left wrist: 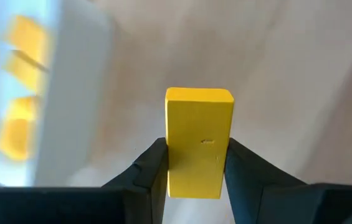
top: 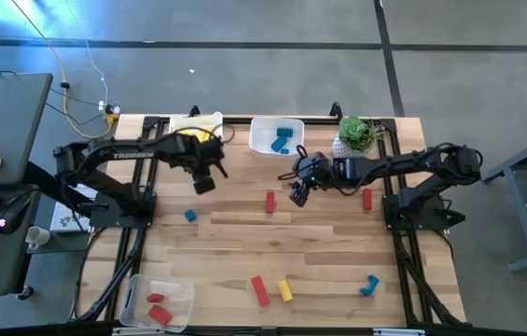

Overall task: Sort & place blocks by color
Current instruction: Put the yellow block into the left white bin, then put the red block into the transparent bin

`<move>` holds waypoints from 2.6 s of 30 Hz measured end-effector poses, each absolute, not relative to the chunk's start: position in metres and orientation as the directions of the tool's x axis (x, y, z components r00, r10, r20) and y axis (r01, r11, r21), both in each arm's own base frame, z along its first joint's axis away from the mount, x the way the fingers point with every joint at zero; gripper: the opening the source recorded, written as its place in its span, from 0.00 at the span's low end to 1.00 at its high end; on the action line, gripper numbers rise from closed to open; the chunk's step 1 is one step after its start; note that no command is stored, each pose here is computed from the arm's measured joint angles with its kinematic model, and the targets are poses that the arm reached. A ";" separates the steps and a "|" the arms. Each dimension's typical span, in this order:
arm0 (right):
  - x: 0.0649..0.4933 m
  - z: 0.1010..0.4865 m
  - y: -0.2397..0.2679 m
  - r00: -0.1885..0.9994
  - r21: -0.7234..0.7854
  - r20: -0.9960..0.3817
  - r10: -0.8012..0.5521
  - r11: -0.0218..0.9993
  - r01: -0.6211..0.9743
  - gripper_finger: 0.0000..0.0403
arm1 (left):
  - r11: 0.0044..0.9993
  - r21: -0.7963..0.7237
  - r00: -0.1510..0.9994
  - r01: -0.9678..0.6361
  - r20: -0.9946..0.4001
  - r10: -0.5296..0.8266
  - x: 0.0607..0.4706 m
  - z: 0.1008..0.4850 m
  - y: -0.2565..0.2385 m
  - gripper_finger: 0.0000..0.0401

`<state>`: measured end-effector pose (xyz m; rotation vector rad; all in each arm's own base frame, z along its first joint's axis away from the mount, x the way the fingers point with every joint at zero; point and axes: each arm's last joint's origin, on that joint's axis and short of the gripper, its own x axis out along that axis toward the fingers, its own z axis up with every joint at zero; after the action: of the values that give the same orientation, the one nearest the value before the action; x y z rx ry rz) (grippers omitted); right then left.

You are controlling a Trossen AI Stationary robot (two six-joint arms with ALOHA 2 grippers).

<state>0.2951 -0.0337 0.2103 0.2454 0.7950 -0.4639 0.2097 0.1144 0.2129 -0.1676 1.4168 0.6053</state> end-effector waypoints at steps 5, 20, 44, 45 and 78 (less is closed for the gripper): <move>0.295 0.209 -0.024 0.605 0.066 -0.748 -0.272 0.878 0.475 0.57 | 0.783 0.273 0.039 -0.559 -0.935 0.354 0.202 0.228 0.135 0.27; 0.285 0.201 0.013 0.529 0.161 -0.836 -0.148 0.854 0.494 0.57 | 0.580 0.214 0.060 -0.786 -0.907 0.416 0.163 0.238 0.198 0.27; 0.230 0.188 0.054 0.116 -0.132 -0.928 -0.354 0.602 0.788 0.57 | 0.505 0.093 0.148 -0.858 -0.897 0.416 0.147 0.232 0.229 0.43; 0.227 0.188 0.055 0.097 -0.146 -0.926 -0.365 0.581 0.801 0.57 | 0.505 0.093 0.148 -0.858 -0.897 0.416 0.147 0.232 0.229 0.45; 0.199 0.193 0.018 -0.324 -0.391 -0.905 -0.277 0.236 0.890 0.57 | 0.720 0.134 0.365 -0.681 -0.791 0.492 0.179 0.279 0.167 0.53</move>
<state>0.1986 0.0177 0.1932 0.6230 1.4129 -1.3443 0.1786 0.1668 0.2787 -0.2309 0.9274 0.7627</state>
